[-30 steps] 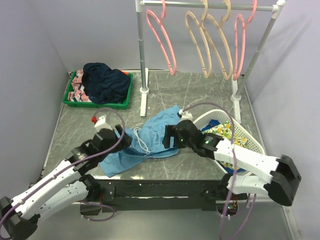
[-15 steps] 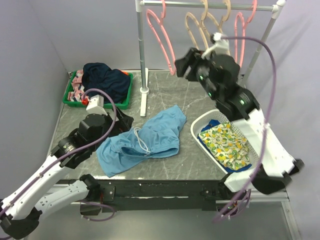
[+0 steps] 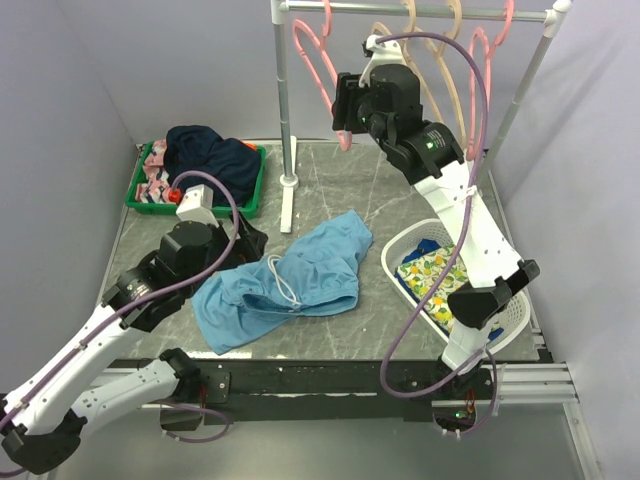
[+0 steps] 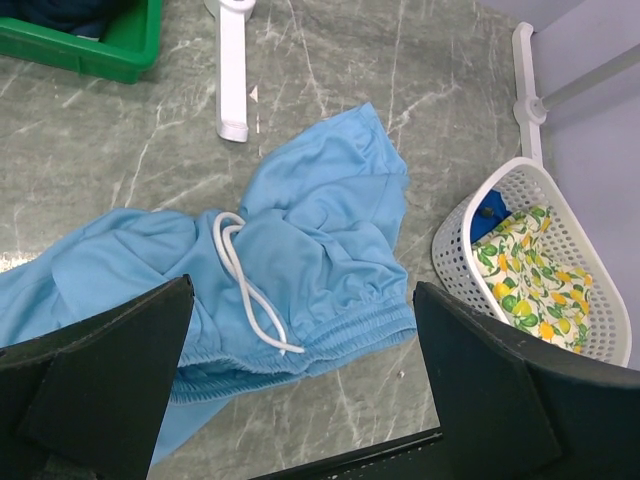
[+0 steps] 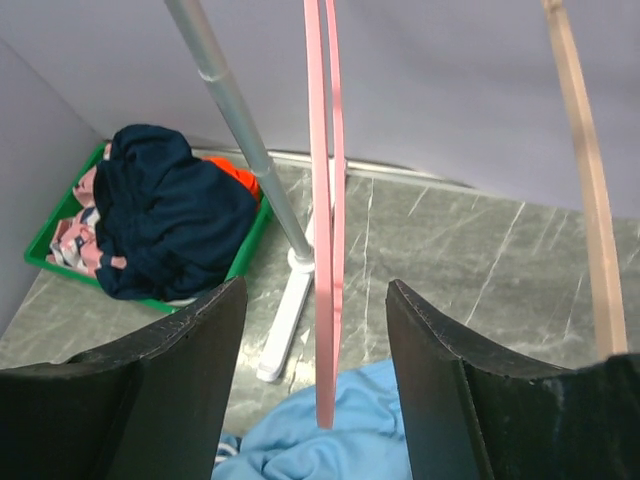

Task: Place the shorts on the hanger

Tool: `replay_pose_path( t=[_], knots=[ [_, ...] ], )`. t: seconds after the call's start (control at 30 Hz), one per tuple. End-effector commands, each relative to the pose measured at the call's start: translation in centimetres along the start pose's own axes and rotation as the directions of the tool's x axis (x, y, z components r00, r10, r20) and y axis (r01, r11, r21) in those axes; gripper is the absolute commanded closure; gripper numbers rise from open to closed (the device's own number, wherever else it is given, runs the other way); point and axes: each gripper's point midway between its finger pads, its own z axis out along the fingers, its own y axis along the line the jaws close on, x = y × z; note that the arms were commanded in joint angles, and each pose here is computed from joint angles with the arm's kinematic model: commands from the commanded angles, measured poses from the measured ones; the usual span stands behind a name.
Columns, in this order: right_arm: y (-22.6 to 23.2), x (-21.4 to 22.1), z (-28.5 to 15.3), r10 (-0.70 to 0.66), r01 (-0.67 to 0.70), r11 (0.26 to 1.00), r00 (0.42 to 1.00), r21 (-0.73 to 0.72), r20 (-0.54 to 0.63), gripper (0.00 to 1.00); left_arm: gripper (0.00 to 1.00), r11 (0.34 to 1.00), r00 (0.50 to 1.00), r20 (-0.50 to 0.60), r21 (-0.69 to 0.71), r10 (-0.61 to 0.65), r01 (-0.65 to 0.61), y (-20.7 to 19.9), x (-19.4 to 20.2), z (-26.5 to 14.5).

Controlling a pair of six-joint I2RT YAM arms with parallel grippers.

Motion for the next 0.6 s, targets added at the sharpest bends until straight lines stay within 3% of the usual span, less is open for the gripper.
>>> replay_pose_path(
  t=[0.0, 0.37, 0.57],
  knots=[
    [-0.6, -1.9, 0.1, -0.057, 0.057, 0.998, 0.998, 0.011, 0.038, 0.36, 0.02, 0.999, 0.999, 0.040, 0.032, 0.007, -0.008, -0.5, -1.5, -1.2],
    [-0.3, 0.3, 3.0, -0.086, 0.086, 0.996, 0.996, 0.020, -0.003, 0.54, 0.01, 1.000, 0.999, 0.048, 0.017, 0.014, -0.015, 0.3, -1.3, -1.4],
    [-1.0, -1.1, 2.3, -0.085, 0.083, 0.995, 0.995, 0.051, 0.045, 0.87, 0.01, 1.000, 0.999, 0.035, 0.025, 0.002, -0.003, 0.5, -0.5, -1.3]
  ],
)
